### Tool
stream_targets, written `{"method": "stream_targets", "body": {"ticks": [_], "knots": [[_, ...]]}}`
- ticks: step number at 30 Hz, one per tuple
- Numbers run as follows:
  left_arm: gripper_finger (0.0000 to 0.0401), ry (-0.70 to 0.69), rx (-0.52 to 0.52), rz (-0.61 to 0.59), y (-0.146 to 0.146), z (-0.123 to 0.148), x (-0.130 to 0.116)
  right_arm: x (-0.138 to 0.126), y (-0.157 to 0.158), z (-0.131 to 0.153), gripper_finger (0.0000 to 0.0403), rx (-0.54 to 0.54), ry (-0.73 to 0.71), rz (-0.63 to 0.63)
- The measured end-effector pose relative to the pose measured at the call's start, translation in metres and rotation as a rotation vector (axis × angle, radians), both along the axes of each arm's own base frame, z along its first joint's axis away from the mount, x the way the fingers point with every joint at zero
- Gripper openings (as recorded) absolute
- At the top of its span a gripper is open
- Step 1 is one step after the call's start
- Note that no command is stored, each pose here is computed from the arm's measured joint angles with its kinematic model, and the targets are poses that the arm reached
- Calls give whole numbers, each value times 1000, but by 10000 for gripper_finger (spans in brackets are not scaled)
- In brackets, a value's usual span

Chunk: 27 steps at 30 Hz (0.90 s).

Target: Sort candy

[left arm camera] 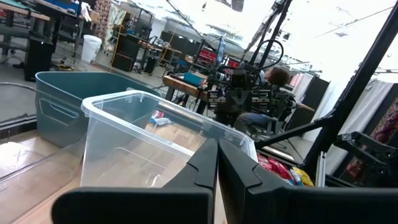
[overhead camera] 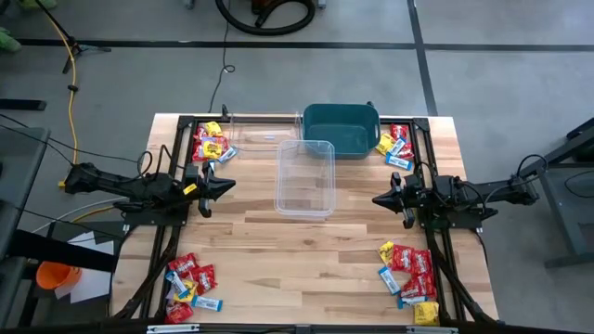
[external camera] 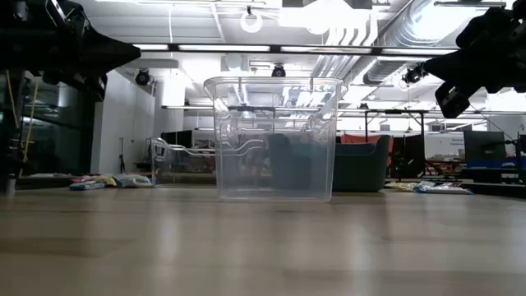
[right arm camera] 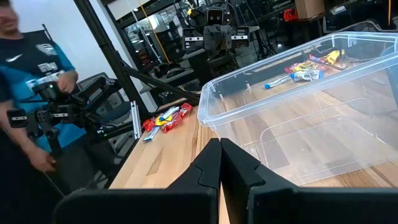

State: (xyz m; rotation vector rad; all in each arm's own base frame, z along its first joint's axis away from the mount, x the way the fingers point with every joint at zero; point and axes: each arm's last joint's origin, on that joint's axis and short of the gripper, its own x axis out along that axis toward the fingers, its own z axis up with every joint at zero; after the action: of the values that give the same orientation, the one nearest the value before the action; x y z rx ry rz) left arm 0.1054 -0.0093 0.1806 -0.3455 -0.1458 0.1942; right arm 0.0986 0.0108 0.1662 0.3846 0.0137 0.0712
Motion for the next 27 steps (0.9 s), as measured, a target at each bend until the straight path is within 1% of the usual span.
{"method": "stream_targets", "body": {"ticks": [23,27], "knots": [[1,-3,0,0,0,0,0,0,0,0,0,0,0,0],[1,-84,17,6,0,9,-1,0,0,0,0,0,0,0]]}}
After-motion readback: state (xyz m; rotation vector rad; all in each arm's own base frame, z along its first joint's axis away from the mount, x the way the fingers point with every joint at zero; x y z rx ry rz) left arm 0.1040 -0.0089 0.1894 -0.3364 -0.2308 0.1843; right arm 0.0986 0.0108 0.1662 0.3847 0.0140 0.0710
